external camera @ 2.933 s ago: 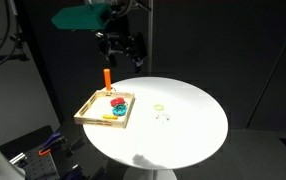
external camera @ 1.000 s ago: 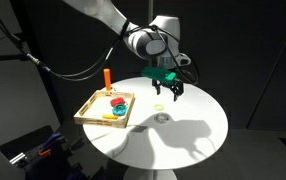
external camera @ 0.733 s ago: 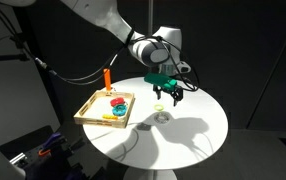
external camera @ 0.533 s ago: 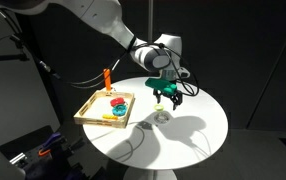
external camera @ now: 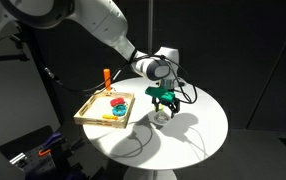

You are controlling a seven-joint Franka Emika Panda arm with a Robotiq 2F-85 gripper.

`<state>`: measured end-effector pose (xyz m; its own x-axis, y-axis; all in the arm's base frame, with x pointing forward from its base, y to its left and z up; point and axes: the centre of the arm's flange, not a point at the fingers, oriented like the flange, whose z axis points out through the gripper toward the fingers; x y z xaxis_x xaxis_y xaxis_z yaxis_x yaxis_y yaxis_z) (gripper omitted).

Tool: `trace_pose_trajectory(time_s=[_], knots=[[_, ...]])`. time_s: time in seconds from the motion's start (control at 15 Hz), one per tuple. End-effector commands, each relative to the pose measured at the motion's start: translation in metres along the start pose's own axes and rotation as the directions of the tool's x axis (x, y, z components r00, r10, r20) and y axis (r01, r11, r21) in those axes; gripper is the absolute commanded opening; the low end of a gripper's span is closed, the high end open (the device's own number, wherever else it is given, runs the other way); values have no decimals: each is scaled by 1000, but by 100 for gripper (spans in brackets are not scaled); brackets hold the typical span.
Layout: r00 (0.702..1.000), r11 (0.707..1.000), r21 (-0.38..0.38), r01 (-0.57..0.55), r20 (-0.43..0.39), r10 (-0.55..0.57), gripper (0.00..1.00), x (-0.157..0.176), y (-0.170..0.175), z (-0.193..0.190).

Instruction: Pick up the clear ring on the table surface and put it into the wooden tray

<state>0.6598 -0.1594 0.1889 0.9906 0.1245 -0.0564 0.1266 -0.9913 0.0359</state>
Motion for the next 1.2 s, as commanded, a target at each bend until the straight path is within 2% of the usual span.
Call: trace_pose_trajectory(time_s=[0.0, 0.4, 1.13], knots=[[1000, 1000, -2, -1, 6, 1, 100, 0, 0, 2], [1000, 1000, -2, -2, 10, 2, 100, 2, 0, 2], [999, 1000, -21, 23, -30, -24, 100, 14, -11, 21]])
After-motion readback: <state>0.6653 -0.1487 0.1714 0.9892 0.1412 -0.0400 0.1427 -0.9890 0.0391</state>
